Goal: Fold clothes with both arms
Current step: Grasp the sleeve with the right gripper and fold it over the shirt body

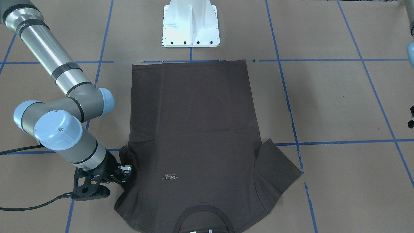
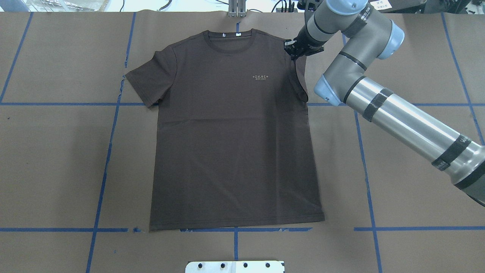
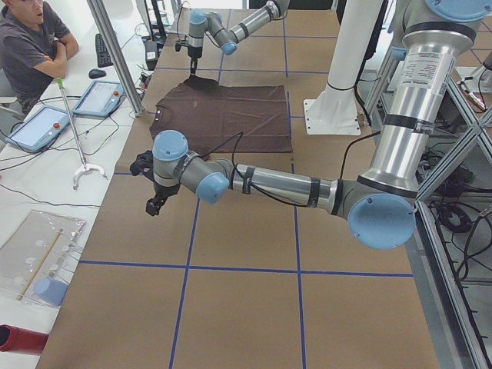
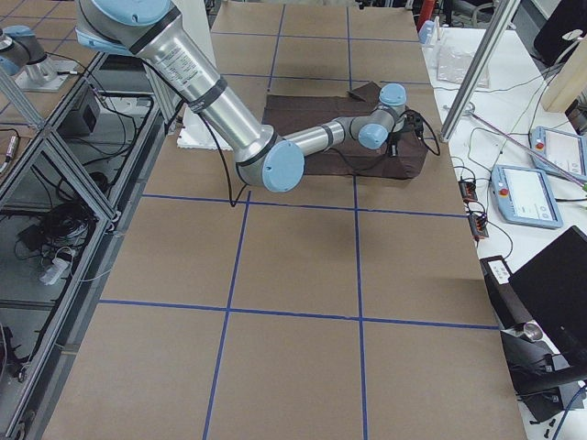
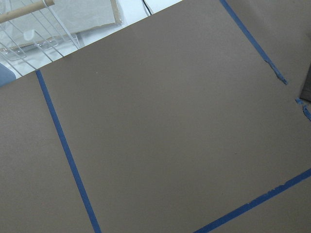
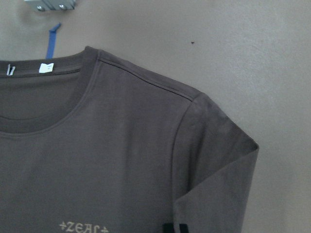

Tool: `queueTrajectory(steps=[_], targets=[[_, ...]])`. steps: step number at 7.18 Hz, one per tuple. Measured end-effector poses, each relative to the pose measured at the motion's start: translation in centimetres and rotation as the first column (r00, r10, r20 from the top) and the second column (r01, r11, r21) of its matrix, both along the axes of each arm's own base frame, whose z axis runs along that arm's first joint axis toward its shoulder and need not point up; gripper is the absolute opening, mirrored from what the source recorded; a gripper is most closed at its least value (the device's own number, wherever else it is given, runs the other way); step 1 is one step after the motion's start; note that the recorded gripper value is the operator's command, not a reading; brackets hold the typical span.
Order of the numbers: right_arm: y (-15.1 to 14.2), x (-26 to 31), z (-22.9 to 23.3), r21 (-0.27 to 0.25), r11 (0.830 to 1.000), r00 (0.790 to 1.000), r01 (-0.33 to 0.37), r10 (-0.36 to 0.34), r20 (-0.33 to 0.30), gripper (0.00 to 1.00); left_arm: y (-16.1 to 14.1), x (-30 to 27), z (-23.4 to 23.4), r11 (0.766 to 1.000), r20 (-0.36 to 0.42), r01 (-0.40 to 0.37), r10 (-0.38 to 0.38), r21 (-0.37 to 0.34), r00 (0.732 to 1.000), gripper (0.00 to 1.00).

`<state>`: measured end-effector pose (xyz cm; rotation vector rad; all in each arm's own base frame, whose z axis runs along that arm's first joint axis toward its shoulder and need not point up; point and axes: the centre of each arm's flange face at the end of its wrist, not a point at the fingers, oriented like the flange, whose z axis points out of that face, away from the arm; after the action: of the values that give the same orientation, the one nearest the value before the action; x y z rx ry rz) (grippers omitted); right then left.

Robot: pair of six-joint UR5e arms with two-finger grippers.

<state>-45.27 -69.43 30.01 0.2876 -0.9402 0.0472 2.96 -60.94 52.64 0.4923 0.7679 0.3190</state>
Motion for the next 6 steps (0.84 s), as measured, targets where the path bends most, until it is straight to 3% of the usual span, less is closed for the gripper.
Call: queueTrajectory(steps=[3, 4, 5, 6], targets=[[2.3, -5.6, -4.1, 0.108, 0.993, 0.999, -0.044, 0.047, -0.027, 0.00, 0.1, -0.1, 0.0, 1.000, 0.000, 0.002, -0.002, 0.000, 1.000, 1.00], [3.1, -6.9, -4.6, 0.132, 0.990, 0.998, -0.048, 0.052, -0.025, 0.70, 0.1, -0.1, 0.0, 1.000, 0.000, 0.002, -0.002, 0.000, 1.000, 1.00], [3.6, -7.5, -4.7, 0.142, 0.989, 0.998, -0.048, 0.052, -0.024, 1.00, 0.1, -0.1, 0.0, 1.000, -0.001, 0.003, -0.003, -0.001, 1.000, 1.00], [3.7, -7.7, -4.7, 0.145, 0.988, 0.998, -0.048, 0.051, -0.023, 1.00, 0.1, -0.1, 0.0, 1.000, -0.001, 0.004, -0.004, -0.003, 1.000, 1.00]])
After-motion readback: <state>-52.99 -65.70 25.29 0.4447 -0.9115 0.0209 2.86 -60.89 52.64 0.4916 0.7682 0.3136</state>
